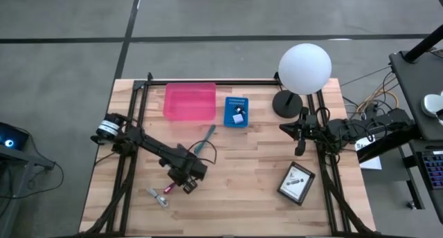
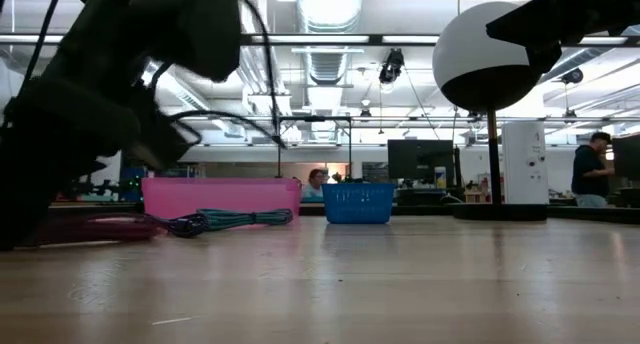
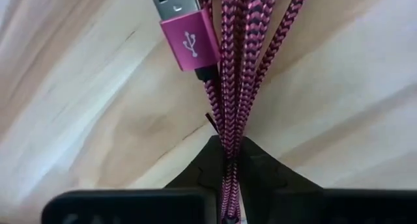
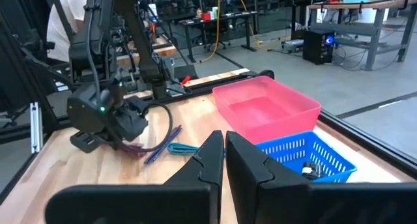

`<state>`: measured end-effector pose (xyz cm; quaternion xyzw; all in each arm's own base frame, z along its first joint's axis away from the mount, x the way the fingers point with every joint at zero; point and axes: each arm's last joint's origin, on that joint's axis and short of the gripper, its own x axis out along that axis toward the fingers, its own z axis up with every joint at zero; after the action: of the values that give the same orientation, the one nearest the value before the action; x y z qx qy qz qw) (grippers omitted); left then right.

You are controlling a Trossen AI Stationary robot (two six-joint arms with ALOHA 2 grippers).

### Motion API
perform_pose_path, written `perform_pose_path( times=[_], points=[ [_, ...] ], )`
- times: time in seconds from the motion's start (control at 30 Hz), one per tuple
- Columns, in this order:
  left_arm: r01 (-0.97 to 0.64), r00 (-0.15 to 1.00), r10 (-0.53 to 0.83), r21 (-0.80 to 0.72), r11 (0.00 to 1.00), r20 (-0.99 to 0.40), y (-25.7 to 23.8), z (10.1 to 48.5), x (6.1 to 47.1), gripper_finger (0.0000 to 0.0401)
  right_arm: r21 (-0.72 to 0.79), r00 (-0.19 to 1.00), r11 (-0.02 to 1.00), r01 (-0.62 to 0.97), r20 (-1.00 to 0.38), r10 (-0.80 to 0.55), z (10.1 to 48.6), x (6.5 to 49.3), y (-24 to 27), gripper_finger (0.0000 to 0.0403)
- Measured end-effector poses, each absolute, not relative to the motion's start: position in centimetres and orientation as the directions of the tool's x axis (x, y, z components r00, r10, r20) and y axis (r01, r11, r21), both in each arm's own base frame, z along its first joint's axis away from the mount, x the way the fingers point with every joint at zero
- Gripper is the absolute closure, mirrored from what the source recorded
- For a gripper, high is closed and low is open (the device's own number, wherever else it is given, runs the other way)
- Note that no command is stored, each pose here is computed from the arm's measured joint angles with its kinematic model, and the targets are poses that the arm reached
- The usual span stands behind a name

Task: Pick and place items into bin
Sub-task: Put the pink charger cable into the pink bin

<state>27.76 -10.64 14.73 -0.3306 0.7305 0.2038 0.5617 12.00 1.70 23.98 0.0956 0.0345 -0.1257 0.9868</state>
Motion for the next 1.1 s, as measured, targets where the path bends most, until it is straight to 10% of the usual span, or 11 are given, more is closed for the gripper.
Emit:
perform_pose_path(
  times=[0.37, 0.6, 0.83, 1.1],
  points=[
    [-0.264, 0.274, -0.400, -0.469, 0.843, -0.874, -12.1, 19.3, 33.1, 0.0387, 0.177, 0.966, 0.951, 0.255, -0.094, -0.242, 24.0, 12.0, 1.7, 0.0394],
    [-0.119, 0.509, -0.254, -0.359, 0.926, -0.823, -9.2, 21.9, 36.1, 0.0388, 0.175, 0.966, 0.951, 0.255, -0.096, -0.242, 23.9, 12.0, 1.7, 0.0394],
    [-0.354, 0.618, 0.206, -0.035, 0.935, -0.759, -0.9, 24.0, 38.3, 0.0388, 0.178, 0.966, 0.950, 0.255, -0.096, -0.242, 23.9, 12.0, 1.7, 0.0394],
    [-0.495, 0.583, 0.319, -0.015, 0.869, -0.747, 9.2, 26.1, 37.7, 0.0388, 0.234, 0.966, 0.937, 0.258, -0.096, -0.242, 23.9, 12.0, 1.7, 0.0394]
  ],
)
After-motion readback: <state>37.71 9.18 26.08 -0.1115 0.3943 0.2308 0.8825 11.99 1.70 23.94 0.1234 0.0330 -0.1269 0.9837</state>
